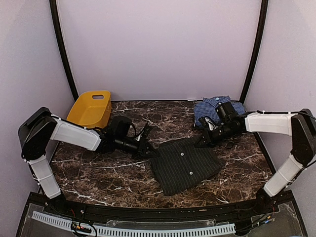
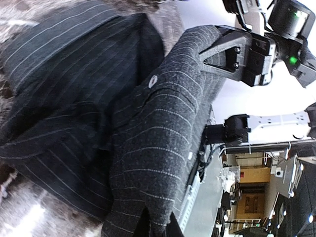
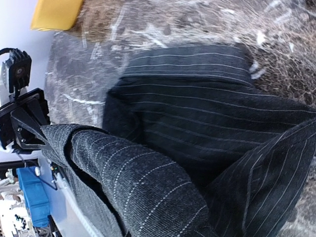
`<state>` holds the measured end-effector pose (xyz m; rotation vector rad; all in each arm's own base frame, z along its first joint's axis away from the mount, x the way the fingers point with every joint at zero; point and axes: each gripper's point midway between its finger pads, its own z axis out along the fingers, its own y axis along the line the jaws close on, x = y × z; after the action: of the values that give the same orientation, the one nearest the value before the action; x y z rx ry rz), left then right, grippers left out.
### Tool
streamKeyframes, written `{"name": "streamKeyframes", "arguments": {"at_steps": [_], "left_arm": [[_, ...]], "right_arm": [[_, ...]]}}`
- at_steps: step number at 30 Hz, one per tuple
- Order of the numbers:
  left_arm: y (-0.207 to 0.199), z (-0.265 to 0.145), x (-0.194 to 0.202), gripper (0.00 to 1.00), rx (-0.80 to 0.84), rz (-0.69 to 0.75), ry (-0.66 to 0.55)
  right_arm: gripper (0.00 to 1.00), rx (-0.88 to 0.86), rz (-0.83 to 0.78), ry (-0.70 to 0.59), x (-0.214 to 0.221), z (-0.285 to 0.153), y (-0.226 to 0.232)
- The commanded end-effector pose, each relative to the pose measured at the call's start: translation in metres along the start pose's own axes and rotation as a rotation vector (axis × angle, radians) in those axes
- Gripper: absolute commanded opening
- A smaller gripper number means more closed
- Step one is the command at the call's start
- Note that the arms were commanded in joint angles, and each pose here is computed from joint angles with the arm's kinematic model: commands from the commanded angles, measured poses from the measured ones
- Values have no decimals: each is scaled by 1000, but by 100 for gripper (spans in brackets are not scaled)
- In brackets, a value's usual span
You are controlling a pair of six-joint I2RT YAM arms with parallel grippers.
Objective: Fold and stack the long sleeve shirts
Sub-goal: Fold the 2/3-rectangle-folded shirt at the center of the board.
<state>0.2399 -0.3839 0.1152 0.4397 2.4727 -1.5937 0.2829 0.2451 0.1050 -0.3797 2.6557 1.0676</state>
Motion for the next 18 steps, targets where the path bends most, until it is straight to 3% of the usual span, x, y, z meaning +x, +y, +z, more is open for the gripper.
{"name": "streamKeyframes", "arguments": {"at_steps": [1,7,11,14,18], "left_arm": [[21,8,-15,0,0,-10,-28],[50,11,-40,2,-34,-12,-79],[55,12,-54,8,-35,-10,-108],[66,15,-57,18,-70,-14,-114],[74,13,-60,27,-135,-8,-126]], "right_arm": [[10,117,-39,-56,-26,8,-33],[31,209,-39,-49,-41,26,-60],[51,246,-52,-56,-44,25,-66],[57,290,-69,-78,-47,17,-69],[59,332,-98,-135,-50,-4,-63]]}}
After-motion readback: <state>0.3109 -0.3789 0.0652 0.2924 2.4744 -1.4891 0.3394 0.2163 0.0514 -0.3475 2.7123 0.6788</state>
